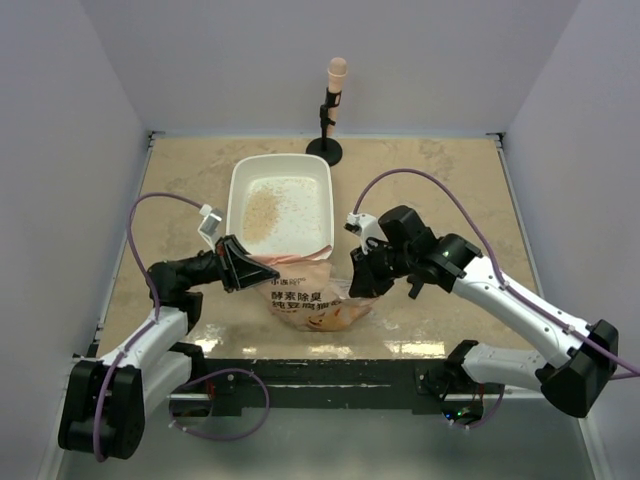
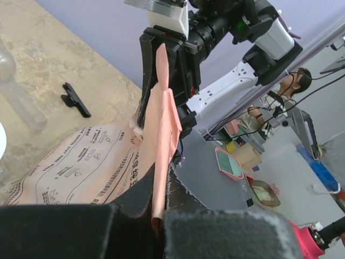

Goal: Fill the litter box with clean litter

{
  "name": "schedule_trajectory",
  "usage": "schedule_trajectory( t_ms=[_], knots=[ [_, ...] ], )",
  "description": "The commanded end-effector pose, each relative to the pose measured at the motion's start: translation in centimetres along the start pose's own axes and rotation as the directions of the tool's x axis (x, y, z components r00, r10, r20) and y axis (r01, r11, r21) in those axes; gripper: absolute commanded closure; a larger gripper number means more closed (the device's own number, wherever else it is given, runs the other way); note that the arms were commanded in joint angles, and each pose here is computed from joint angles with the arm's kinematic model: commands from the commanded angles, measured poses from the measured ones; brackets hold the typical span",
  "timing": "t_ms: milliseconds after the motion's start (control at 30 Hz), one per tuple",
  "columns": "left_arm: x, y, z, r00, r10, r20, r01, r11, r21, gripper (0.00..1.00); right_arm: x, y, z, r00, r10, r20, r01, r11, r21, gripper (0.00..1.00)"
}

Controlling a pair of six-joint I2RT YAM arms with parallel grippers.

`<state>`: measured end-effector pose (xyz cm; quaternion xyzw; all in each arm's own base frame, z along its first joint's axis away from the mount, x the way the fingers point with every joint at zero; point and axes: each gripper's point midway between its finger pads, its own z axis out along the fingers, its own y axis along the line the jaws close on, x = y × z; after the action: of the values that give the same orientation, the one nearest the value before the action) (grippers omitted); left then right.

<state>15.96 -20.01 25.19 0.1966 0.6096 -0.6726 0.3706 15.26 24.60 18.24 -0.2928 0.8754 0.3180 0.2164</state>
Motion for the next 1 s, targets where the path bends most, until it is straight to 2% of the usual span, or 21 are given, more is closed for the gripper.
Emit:
schedule_trajectory(
  t_ms=[0,200,400,633,833,967],
  knots=[
    [-1.6,-7.5,0.0,0.775,0.617,0.134,-0.631,0.744,0.220,1.00,-0.3,3.4,-1.2,0.991,-0.129,-0.023,0.124,0.978,-0.167,0.85],
    [-1.6,-9.3,0.9,0.741,0.661,0.119,-0.660,0.685,0.310,1.00,0.7,5.6,-1.1,0.986,-0.160,-0.042,0.143,0.951,-0.273,0.85],
    [-2.2,-9.9,1.4,0.701,0.704,0.109,-0.692,0.635,0.344,1.00,1.6,4.6,-0.8,0.987,-0.150,-0.053,0.136,0.967,-0.217,0.86],
    [-1.4,-10.0,1.1,0.691,0.712,0.120,-0.702,0.624,0.344,1.00,1.9,1.9,1.8,0.991,-0.128,-0.047,0.122,0.987,-0.109,0.87],
    [-0.3,-10.0,0.6,0.711,0.686,0.154,-0.692,0.645,0.323,1.00,0.8,1.2,3.8,0.994,-0.100,-0.036,0.097,0.992,-0.084,0.85],
    [0.6,-10.8,-0.1,0.698,0.689,0.196,-0.711,0.632,0.308,1.00,0.0,1.5,4.4,0.997,-0.066,-0.031,0.063,0.994,-0.086,0.84]
  ],
)
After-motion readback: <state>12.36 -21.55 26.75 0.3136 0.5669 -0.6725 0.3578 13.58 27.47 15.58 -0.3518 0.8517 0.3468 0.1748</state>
